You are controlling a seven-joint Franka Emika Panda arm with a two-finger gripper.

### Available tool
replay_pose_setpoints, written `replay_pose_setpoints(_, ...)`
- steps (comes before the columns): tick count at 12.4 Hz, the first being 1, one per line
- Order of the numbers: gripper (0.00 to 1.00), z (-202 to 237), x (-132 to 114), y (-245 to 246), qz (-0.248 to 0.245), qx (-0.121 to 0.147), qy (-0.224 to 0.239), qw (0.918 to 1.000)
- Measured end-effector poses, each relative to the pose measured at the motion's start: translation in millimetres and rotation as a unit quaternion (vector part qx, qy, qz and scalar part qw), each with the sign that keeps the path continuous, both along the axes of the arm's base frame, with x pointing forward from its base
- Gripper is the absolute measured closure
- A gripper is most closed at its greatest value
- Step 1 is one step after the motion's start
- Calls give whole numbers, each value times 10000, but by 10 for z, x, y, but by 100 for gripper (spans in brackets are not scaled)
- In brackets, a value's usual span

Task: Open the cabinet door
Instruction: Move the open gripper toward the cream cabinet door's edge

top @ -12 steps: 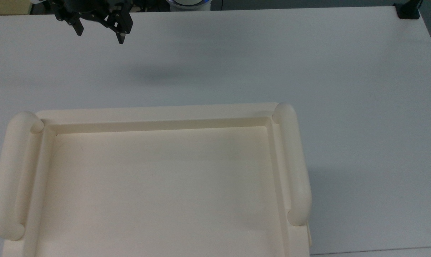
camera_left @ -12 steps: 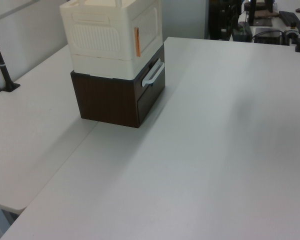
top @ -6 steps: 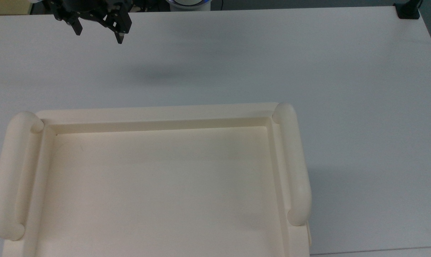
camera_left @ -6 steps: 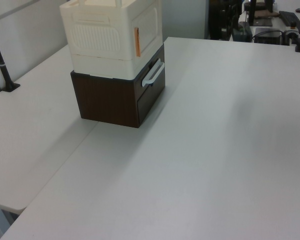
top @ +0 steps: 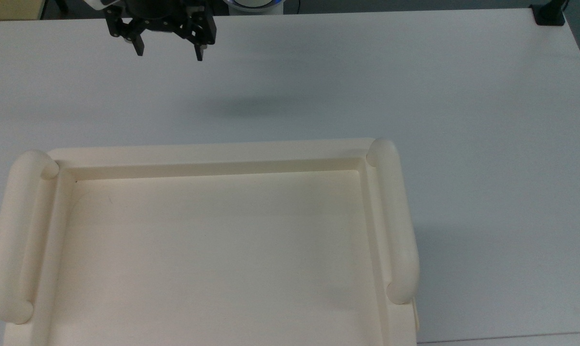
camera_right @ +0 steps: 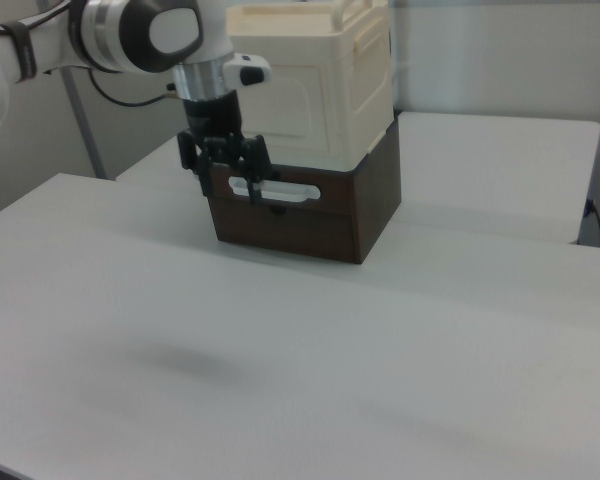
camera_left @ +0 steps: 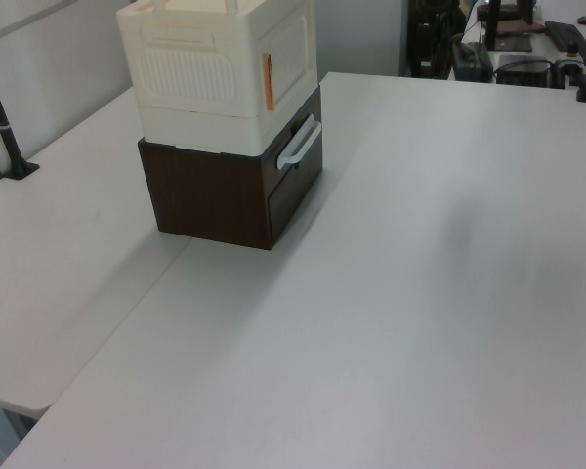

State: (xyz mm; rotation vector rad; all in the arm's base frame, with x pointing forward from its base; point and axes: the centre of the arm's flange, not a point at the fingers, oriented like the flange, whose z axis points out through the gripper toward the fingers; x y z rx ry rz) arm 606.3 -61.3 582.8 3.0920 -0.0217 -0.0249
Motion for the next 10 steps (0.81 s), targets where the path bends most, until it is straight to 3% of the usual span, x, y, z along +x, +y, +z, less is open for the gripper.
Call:
replay_pose_setpoints(2, 0, 71, 49, 275, 299, 18, -165, 9994)
replay_pose_setpoints(4, 0, 282, 208, 532, 313, 18, -993, 9946)
replay_pose_setpoints(6, 0, 459, 341, 721, 187, 52, -1805, 9834)
replay_pose_setpoints(10, 0, 506, 553, 1133, 138, -74, -2738, 9617)
